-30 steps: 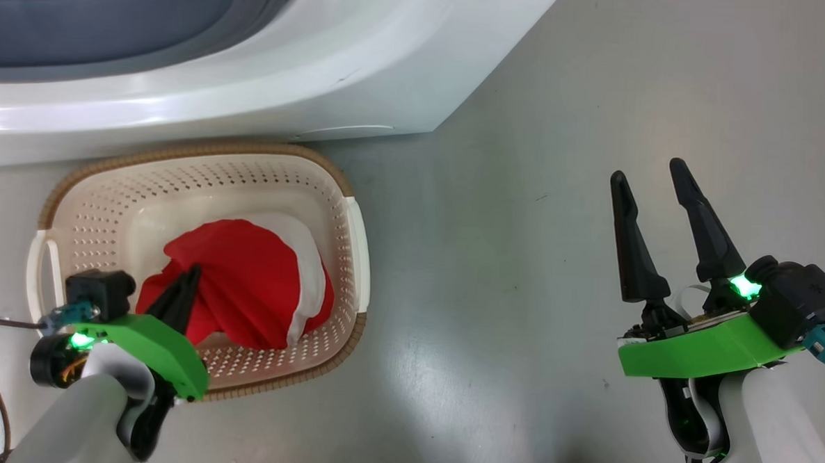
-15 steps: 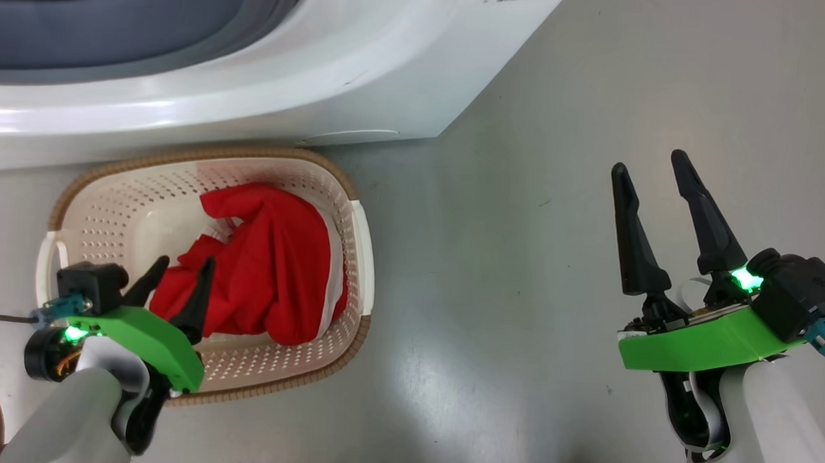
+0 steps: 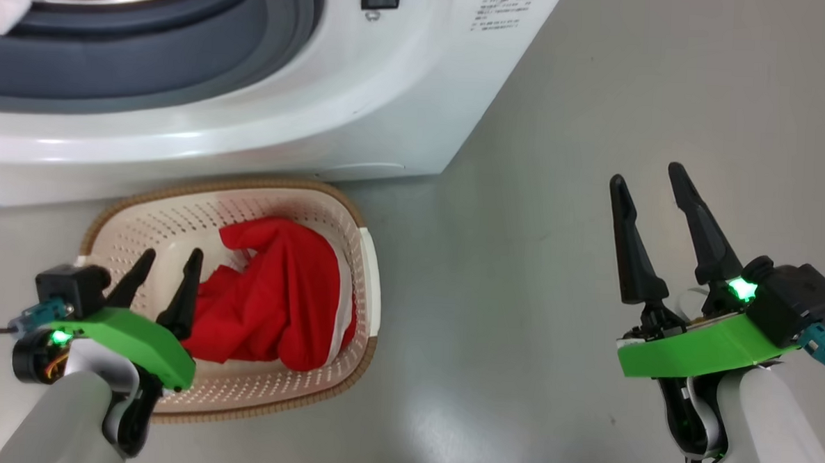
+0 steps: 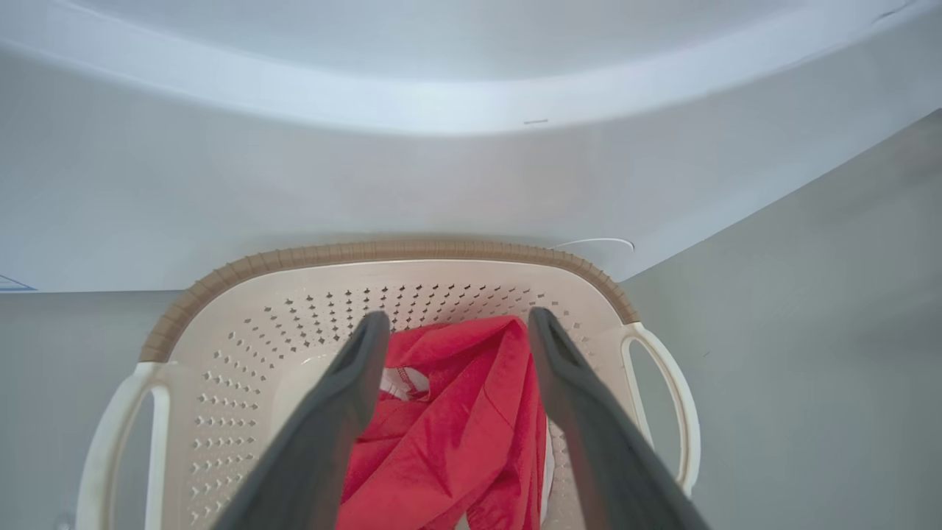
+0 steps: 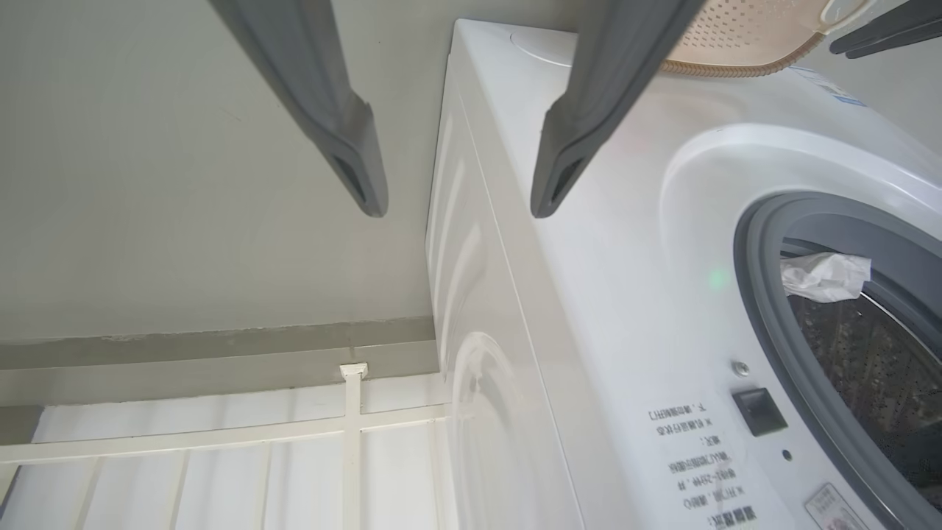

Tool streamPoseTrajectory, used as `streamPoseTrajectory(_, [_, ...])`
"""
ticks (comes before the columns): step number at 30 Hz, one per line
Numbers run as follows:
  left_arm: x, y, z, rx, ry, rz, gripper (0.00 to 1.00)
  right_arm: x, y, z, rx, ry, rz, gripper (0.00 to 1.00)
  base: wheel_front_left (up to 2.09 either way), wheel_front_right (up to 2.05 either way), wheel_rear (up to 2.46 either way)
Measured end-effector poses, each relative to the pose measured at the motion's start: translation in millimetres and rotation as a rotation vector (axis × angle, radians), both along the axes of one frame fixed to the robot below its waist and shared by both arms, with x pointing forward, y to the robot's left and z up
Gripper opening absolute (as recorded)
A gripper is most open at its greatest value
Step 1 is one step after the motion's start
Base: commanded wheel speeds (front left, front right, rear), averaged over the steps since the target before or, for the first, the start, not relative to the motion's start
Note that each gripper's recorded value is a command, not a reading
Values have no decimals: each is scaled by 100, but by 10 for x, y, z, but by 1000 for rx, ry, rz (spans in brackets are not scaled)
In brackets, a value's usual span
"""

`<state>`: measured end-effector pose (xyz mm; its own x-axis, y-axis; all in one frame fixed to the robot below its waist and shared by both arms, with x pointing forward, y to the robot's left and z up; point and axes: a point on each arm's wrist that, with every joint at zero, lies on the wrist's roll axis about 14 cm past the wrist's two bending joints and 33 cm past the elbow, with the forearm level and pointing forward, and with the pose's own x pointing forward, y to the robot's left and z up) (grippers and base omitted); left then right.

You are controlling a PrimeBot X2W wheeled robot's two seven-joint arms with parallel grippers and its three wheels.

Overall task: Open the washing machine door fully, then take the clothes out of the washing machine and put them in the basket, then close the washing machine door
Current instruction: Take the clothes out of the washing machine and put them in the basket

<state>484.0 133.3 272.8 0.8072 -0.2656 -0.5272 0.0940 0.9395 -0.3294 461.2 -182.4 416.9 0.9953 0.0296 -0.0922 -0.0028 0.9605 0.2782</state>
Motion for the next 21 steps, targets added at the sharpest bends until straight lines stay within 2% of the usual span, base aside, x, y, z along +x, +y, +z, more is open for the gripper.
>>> streamPoseTrajectory(11, [-9,201,606,8,-170,78,100,-223,24,210,-3,-26,3,100,0,0,0])
streamPoseTrajectory(21, [-195,371,1240,31,-353,138,100,-468,36,409,-10,-58,4,100,0,0,0])
